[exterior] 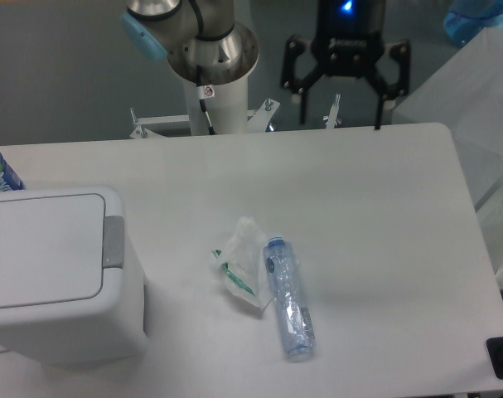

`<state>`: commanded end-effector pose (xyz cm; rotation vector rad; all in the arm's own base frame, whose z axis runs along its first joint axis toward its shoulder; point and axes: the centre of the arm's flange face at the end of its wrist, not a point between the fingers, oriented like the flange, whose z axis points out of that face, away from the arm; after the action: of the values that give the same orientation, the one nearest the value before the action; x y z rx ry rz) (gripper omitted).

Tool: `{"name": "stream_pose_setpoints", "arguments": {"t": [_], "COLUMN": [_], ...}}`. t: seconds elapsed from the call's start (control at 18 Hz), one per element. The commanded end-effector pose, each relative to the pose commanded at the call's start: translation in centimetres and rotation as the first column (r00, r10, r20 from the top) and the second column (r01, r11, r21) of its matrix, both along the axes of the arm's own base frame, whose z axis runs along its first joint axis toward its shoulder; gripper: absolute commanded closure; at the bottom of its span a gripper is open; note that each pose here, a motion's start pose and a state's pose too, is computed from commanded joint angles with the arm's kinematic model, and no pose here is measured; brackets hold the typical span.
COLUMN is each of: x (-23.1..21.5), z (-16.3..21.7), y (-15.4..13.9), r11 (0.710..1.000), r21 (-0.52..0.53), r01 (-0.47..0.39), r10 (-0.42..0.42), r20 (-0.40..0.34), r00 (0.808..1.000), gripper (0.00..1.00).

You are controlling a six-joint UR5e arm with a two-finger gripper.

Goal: Open the trash can
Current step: 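Move the open gripper down toward the white trash can lid edge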

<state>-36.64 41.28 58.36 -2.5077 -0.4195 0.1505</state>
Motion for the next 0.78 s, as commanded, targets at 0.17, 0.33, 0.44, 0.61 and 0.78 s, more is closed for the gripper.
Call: {"name": "stream_pose_setpoints", "arguments": {"t": [0.17, 0.33, 0.44, 0.61, 0.78], "x": [1.5, 2.4, 3.0, 4.2, 5.1], "z": [-0.8, -1.3, -1.7, -2.9, -3.9], "y": [2.2, 3.4, 4.6, 7.0, 9.0], "r11": [1.0, 1.0, 1.0, 0.999, 0.995], "r21": [0.003, 0.011, 0.017, 0.03, 0.053], "r01": [0.016, -0.019, -0.018, -0.041, -0.083], "r10": [-0.016, 0.018, 0.016, 0.036, 0.073], "r20": [0.034, 0.08, 0.091, 0.133, 0.168], "r00": [0.999, 0.997, 0.996, 0.991, 0.983], "gripper": [0.0, 0.0, 0.0, 0.0, 0.0]}}
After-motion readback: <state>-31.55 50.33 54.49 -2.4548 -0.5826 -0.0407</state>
